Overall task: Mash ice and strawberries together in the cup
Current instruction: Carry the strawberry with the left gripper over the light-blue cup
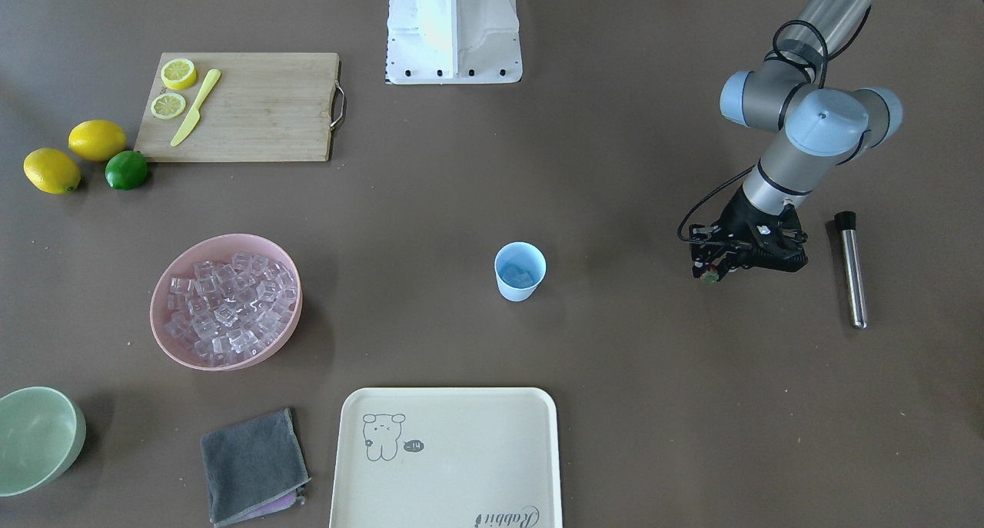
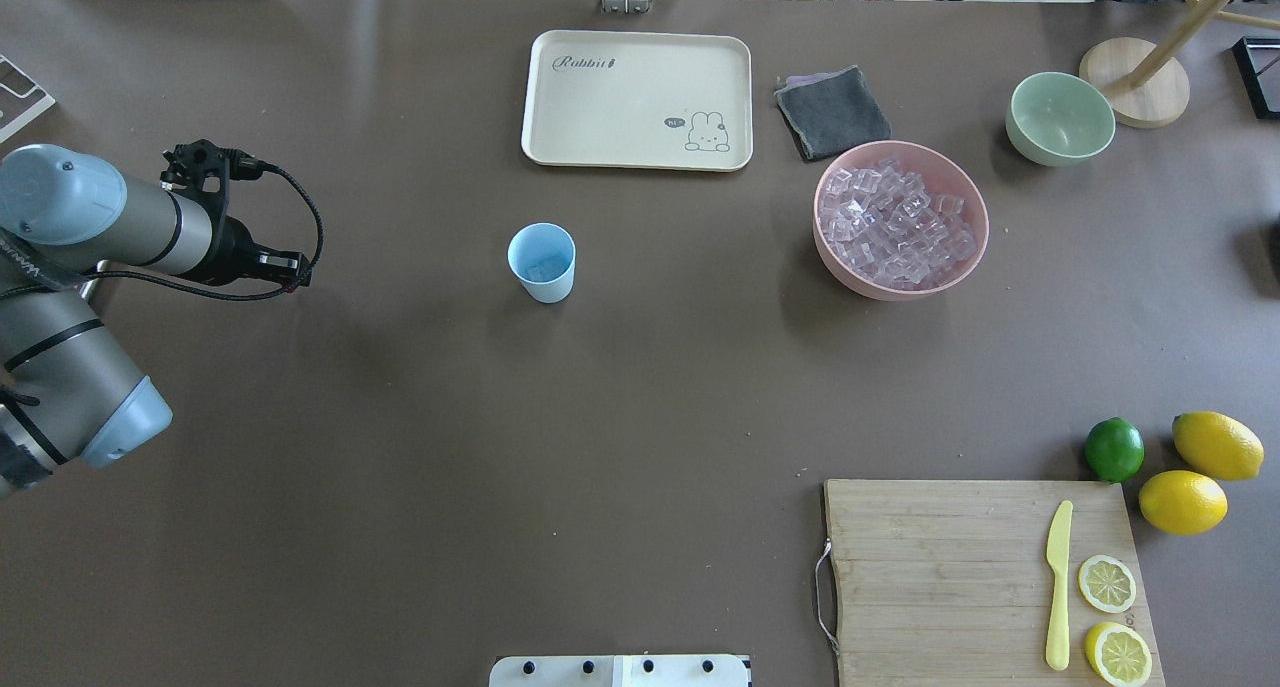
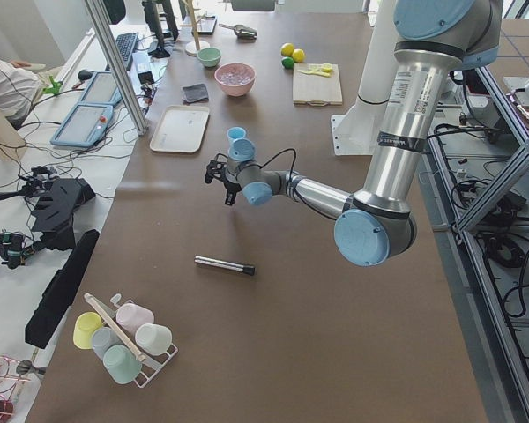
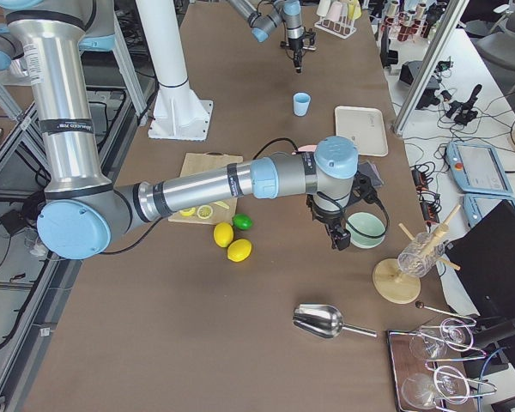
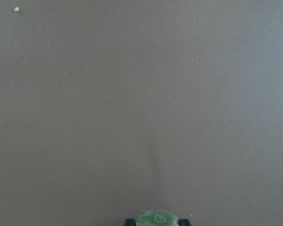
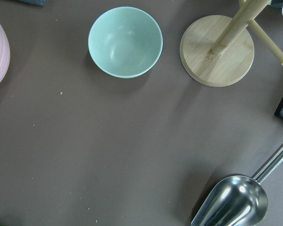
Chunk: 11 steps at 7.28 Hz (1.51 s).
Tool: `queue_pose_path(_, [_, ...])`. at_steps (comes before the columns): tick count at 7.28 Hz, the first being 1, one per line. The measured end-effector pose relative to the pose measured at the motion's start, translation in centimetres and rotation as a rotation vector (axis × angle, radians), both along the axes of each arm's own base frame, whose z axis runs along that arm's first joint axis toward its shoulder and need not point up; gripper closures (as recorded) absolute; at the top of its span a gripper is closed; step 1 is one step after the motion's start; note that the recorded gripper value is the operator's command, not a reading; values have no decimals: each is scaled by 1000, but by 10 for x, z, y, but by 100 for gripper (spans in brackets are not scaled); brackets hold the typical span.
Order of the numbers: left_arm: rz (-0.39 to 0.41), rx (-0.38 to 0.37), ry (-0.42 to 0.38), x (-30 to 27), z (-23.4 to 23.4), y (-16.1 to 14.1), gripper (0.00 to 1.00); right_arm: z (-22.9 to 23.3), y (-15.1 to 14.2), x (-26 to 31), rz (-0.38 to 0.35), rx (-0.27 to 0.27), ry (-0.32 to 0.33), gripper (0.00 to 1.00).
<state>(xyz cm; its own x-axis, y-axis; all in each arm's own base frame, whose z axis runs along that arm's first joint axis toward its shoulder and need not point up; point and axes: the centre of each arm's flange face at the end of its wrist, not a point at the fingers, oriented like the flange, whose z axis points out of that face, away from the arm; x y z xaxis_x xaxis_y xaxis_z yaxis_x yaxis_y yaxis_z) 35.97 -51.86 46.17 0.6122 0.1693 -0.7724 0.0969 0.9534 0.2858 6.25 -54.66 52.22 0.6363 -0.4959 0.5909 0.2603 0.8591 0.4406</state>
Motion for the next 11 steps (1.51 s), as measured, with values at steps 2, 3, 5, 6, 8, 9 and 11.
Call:
queue_pose_path(2, [-9,57,64,15,-72,-19,100,0,0,0,1,-3,-2,1])
queue_pose_path(3, [-20,62,97,25,-115,-27,100,4,2,0,1,-10,-4,1])
queue_pose_path(5, [-29,55,151,43,-184,-27,100,22,12,0,-2,-37,-2,1])
queue_pose_path(6, [-22,42,170,60,-214,-21,100,30,18,0,-3,-40,-1,1])
queue_pose_path(8, [-28,15,183,95,-250,-6,100,43,29,-1,-4,-31,-3,1])
queue_pose_path(9, [-32,17,174,111,-255,-1,100,47,33,-1,-4,-31,-3,1])
queue_pose_path(11, [-38,17,159,129,-255,-2,100,49,37,-1,-2,-30,-4,1])
